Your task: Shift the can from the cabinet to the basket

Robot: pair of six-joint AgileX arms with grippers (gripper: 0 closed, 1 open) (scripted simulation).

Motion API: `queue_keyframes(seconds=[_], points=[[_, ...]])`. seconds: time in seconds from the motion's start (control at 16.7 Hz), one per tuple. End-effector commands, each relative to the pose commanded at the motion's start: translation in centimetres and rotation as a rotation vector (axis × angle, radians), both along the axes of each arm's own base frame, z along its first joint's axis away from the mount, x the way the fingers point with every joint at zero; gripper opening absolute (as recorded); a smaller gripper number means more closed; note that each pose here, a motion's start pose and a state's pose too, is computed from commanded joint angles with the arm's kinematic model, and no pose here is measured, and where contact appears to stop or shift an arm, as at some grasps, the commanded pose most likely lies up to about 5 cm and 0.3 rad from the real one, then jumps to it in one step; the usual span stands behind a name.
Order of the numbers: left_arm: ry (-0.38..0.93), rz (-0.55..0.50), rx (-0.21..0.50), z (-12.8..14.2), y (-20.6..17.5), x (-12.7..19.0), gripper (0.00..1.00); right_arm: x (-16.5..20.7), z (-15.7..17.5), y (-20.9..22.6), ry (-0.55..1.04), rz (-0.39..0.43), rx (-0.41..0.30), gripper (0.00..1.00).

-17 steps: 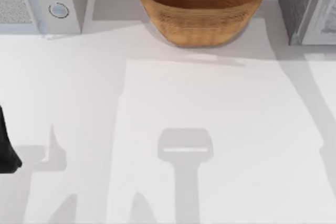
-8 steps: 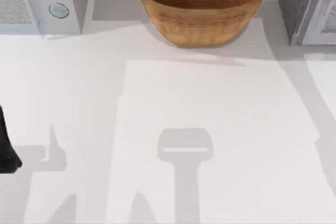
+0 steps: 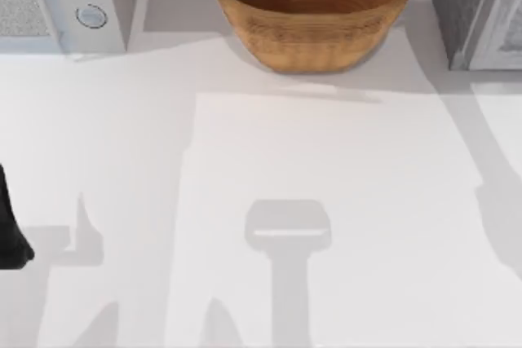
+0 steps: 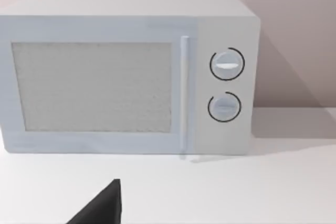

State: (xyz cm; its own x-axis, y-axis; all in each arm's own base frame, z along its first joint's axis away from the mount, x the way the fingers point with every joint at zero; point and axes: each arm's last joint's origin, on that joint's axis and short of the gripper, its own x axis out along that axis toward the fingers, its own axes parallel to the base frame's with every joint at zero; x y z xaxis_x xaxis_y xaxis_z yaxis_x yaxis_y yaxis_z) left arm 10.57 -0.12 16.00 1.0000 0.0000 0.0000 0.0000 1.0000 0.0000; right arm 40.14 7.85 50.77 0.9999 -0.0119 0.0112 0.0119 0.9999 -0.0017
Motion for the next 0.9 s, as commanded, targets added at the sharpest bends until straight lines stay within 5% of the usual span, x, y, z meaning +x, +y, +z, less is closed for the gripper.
queue_keyframes(seconds=[0.3, 0.9], points=[[0.000, 0.000, 0.000, 0.00, 0.00, 0.00, 1.00, 0.20, -0.03, -0.02, 0.000, 0.000, 0.000, 1.00], [0.000, 0.000, 0.000, 0.00, 0.00, 0.00, 1.00, 0.20, -0.03, -0.02, 0.000, 0.000, 0.000, 0.25]])
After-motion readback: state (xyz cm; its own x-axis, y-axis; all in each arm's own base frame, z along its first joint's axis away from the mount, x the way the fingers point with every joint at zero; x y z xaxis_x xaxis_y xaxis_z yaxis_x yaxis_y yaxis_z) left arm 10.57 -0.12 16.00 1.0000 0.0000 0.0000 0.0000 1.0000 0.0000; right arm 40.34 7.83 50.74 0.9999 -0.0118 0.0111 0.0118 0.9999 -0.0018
